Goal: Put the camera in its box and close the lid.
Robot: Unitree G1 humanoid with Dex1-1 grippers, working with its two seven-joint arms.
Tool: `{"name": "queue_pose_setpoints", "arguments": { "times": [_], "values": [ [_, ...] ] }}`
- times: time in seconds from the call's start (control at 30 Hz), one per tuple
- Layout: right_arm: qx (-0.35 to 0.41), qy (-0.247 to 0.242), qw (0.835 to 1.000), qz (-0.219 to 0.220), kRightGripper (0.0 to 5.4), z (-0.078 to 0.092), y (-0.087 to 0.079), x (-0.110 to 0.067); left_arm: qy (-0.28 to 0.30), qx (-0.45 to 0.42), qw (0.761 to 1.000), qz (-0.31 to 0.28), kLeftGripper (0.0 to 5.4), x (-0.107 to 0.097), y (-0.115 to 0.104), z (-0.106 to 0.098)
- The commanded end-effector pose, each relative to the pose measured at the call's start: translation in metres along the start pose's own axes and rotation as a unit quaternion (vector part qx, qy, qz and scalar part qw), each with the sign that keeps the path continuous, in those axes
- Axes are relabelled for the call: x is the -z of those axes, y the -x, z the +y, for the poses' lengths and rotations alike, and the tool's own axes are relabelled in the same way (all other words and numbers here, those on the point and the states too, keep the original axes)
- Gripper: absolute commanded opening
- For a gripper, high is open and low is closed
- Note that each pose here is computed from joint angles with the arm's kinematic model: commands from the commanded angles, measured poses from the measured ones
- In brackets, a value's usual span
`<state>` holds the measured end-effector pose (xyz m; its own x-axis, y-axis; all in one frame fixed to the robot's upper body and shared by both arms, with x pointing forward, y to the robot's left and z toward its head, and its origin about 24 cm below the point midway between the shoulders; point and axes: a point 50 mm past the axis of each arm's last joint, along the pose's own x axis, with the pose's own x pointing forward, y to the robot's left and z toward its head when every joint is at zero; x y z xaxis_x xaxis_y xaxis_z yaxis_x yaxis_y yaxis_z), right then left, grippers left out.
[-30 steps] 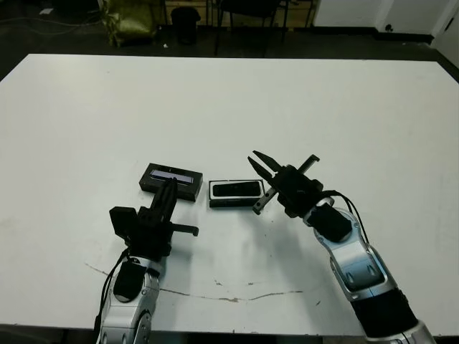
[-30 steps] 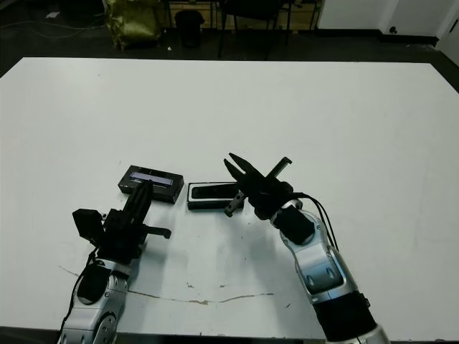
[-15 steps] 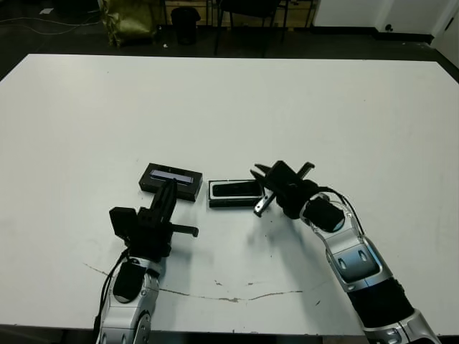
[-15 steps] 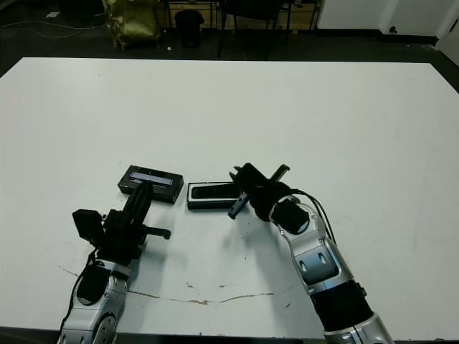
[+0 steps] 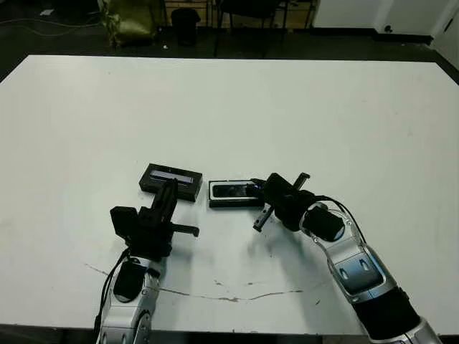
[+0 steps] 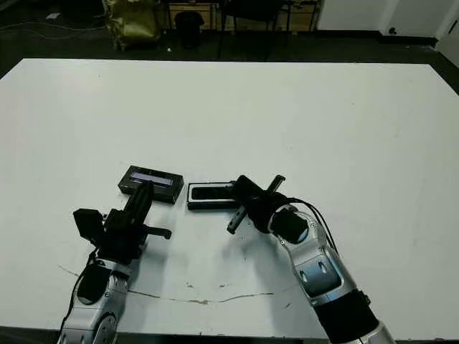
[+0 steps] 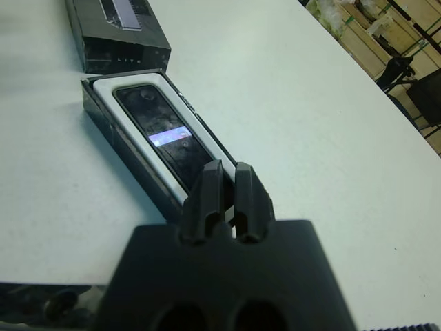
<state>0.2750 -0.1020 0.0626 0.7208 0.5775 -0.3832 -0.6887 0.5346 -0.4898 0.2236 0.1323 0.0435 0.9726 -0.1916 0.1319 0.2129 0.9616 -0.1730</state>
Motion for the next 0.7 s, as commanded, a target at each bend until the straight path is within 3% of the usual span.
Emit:
{"name": "queue_pose_setpoints", "arguments": {
  "times": [0.03, 0.2, 0.3, 0.5, 0.6, 0.7],
  "values": [
    [-0.021, -0.018, 0.997, 0.071, 0.02, 0.014, 0.006, 0.035, -0.003, -0.006, 1.0, 0.013, 0.0, 0.004, 0.002, 0.003],
    [0.027, -0.02, 0.999, 0.041, 0.02, 0.002, 0.013, 0.032, -0.003, -0.008, 1.0, 0.009, 0.0, 0.004, 0.002, 0.003],
    [0.071, -0.039, 0.997, -0.011, 0.02, -0.01, 0.022, 0.025, -0.004, -0.012, 1.0, 0.011, 0.0, 0.003, 0.003, 0.003],
    [0.175, -0.094, 0.97, -0.142, 0.02, -0.04, 0.054, 0.004, -0.029, -0.001, 1.0, -0.013, 0.0, -0.008, 0.002, 0.009],
    [0.215, -0.11, 0.953, -0.18, 0.02, -0.054, 0.078, -0.009, -0.07, 0.023, 0.996, -0.043, 0.0, -0.025, -0.003, 0.019],
    [0.226, -0.131, 0.942, -0.211, 0.02, -0.059, 0.095, -0.01, -0.107, 0.046, 0.992, -0.057, 0.0, -0.047, -0.008, 0.028]
  ]
}}
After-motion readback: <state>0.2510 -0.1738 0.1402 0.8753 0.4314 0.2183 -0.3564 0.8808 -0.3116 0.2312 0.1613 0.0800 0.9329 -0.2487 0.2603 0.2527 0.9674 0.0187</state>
